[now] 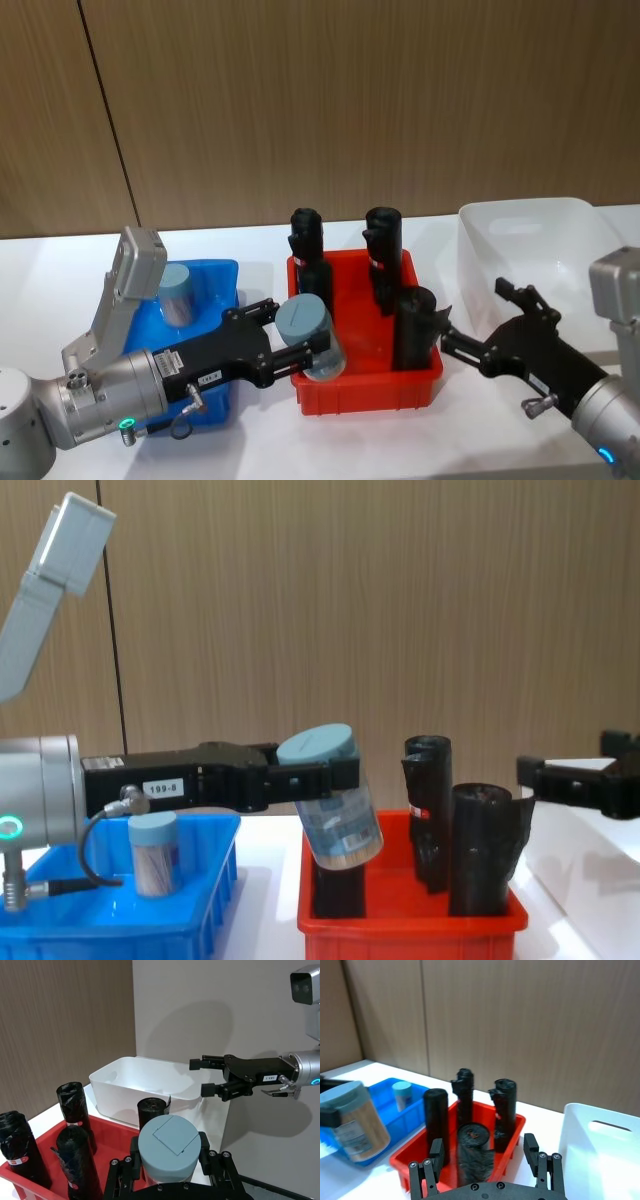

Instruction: Pick the cotton swabs from the blue box and place them into the white box.

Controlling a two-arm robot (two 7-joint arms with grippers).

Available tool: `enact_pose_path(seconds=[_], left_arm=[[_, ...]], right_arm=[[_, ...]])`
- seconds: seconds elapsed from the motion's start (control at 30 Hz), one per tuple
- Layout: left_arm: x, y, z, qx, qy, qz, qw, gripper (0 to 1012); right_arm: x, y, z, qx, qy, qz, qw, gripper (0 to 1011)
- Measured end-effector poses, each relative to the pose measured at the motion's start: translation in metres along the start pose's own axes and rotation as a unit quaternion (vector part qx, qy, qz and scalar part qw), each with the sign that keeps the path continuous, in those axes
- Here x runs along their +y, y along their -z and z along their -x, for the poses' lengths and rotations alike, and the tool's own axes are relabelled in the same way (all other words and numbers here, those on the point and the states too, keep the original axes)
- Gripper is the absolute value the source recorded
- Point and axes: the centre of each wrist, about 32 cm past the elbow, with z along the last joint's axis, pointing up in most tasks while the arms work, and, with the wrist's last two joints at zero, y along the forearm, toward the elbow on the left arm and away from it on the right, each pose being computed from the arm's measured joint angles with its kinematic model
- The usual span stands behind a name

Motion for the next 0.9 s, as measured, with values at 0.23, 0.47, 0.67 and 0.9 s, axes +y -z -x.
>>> enact_pose_path(seconds=[0.23, 0.47, 0.67, 0.9], left_arm=[[-0.0001, -0.0002, 0.0000, 0.000, 0.000, 0.000, 1.0000, 660], [-0.0002, -0.0003, -0.0001, 0.000, 0.000, 0.000, 1.0000, 660], [-0.0002, -0.0003, -0.0001, 0.000, 0.000, 0.000, 1.0000, 660], [-0.0002, -0.0004, -0.0001, 0.000, 0.000, 0.000, 1.0000, 660]], right_arm=[[0.000, -0.006, -0.007, -0.010, -0.053, 0.019, 0.9983, 1002], [0.003, -0.012, -0.013, -0.019, -0.101, 0.036, 0.9940, 1002], [0.009, -0.013, -0.015, -0.024, -0.134, 0.051, 0.9894, 1001], [0.018, -0.013, -0.014, -0.026, -0.160, 0.062, 0.9848, 1002]])
